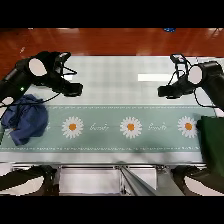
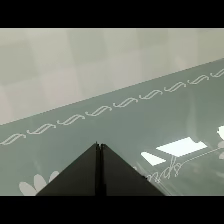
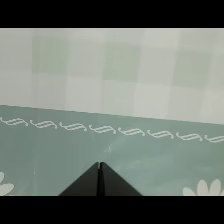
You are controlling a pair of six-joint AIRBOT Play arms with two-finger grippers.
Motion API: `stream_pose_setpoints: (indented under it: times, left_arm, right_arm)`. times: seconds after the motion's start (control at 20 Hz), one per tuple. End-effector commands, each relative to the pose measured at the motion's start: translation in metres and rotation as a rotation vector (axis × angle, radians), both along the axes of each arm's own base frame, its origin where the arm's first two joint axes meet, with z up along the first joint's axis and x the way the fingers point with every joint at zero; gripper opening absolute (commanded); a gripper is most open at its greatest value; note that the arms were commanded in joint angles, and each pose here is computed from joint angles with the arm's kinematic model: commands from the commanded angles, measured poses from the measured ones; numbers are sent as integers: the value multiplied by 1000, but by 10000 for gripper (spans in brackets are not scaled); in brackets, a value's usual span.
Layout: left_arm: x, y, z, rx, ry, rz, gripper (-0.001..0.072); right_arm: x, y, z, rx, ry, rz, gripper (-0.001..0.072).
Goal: Fold the shirts.
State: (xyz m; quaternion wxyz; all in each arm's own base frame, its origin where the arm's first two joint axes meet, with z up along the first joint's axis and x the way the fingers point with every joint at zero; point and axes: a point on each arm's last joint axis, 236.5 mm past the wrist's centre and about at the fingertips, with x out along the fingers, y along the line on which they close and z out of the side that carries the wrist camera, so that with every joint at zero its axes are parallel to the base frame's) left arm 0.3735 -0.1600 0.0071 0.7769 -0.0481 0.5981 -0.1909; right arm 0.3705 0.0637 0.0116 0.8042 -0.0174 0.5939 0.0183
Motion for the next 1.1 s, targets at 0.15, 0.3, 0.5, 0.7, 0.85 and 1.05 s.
stream_pose_setpoints:
  times: [0.15, 0.3, 0.5, 0.7, 0.85, 1.05]
  left_arm:
    - [0, 0, 0, 1, 0, 0, 21]
    - [1, 0, 0, 0, -1, 1, 21]
    - [1, 0, 0, 0, -2, 1, 21]
    - [0, 0, 0, 0, -1, 1, 21]
    - [7, 0, 1, -3, -26, 9, 21]
    - [52, 57, 34, 156, -194, 51, 511]
  right_arm:
    - [0, 0, 0, 0, 1, 1, 27]
    - [0, 0, 0, 0, 1, 1, 27]
    - [0, 0, 0, 0, 1, 1, 27]
    - [0, 0, 0, -2, 0, 2, 27]
    - [20, 7, 7, 30, -90, 2, 27]
    - [14, 0, 5, 16, -62, -48, 417]
